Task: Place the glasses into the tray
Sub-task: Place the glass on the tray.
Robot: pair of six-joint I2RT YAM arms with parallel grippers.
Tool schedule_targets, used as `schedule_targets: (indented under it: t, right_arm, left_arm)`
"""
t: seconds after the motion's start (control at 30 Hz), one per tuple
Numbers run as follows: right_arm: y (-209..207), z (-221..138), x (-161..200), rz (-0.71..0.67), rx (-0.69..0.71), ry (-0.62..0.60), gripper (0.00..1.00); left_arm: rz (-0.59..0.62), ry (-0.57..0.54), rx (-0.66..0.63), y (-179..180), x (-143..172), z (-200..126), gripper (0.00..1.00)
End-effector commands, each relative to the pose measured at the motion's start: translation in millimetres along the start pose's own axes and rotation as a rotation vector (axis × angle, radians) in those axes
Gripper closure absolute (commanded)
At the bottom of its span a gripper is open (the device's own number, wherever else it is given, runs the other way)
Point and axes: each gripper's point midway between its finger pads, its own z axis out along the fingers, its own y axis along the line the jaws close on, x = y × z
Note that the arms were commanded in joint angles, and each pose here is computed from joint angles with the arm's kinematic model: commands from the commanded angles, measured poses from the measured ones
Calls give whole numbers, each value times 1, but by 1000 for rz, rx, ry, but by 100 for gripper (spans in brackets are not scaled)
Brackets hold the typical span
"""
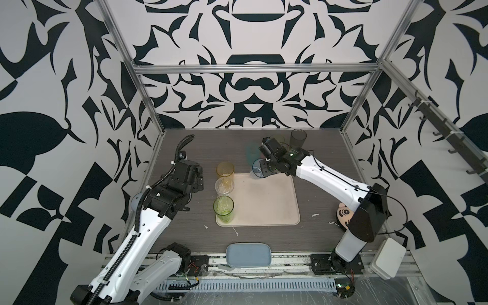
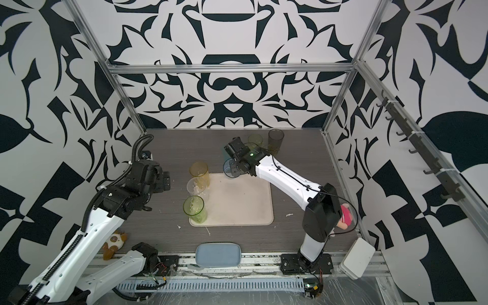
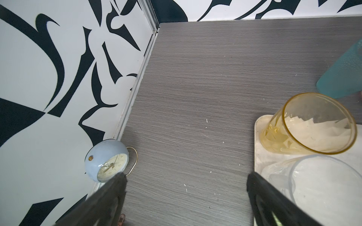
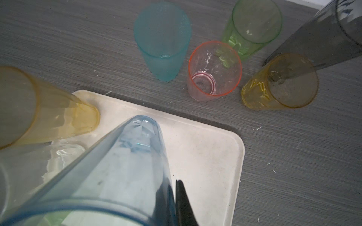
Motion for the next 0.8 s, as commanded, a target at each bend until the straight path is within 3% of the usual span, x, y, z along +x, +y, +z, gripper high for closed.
schedule_targets:
  t: [0.0,0.77]
  right_arm:
    - [-2,1,-5,23,35,-10,100]
    - [6,35,13,21,76,124,100]
  left_arm:
    - [-7,19,-15,3,6,1,1]
    - [-8,23,-21,4,7,1,0]
